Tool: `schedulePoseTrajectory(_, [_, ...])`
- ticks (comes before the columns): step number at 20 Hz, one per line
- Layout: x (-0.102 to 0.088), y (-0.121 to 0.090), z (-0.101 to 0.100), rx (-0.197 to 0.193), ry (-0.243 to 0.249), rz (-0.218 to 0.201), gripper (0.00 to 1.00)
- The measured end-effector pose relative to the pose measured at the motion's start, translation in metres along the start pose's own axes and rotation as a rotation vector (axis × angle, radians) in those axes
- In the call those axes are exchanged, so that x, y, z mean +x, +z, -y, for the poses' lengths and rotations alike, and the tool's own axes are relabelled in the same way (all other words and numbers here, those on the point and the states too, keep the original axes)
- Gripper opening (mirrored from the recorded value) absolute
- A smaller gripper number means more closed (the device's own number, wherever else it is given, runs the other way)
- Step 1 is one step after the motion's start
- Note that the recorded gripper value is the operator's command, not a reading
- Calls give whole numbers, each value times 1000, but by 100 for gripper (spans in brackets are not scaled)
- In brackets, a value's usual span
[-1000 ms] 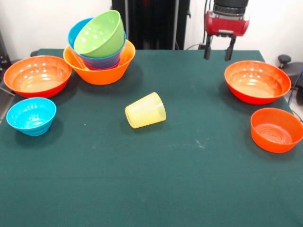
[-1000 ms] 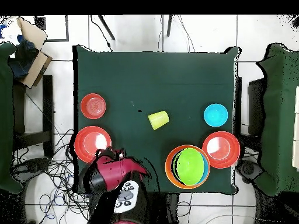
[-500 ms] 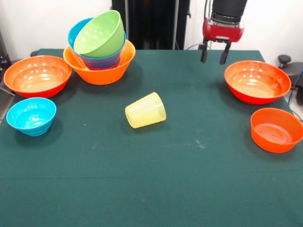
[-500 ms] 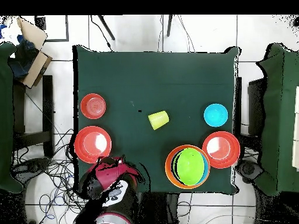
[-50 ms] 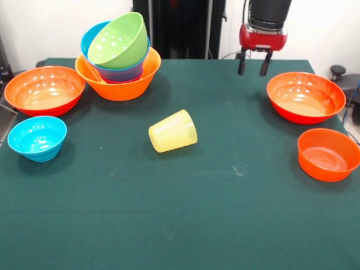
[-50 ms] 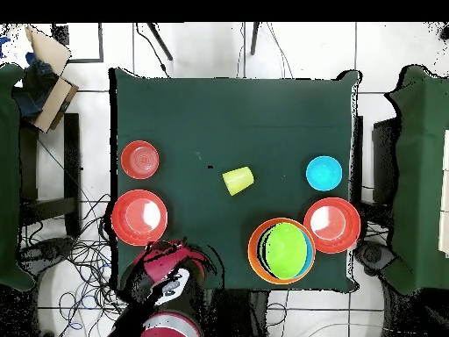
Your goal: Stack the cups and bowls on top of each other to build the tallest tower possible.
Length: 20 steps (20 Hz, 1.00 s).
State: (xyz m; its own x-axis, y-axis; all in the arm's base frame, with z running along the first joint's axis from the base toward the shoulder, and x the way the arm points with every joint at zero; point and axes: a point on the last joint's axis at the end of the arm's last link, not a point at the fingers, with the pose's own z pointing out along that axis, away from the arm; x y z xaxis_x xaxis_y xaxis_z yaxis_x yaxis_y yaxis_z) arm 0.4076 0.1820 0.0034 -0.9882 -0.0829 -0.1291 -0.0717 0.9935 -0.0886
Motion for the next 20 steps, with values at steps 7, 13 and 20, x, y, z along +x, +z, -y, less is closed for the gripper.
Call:
schedulePoseTrajectory(7, [-4, -5, -14, -45, -54, 20, 100])
schedulePoseTrajectory(13, [-26, -23, -22, -76, -52, 70, 100])
schedulePoseTrajectory(20, [-53, -51, -17, -86, -23, 68, 100])
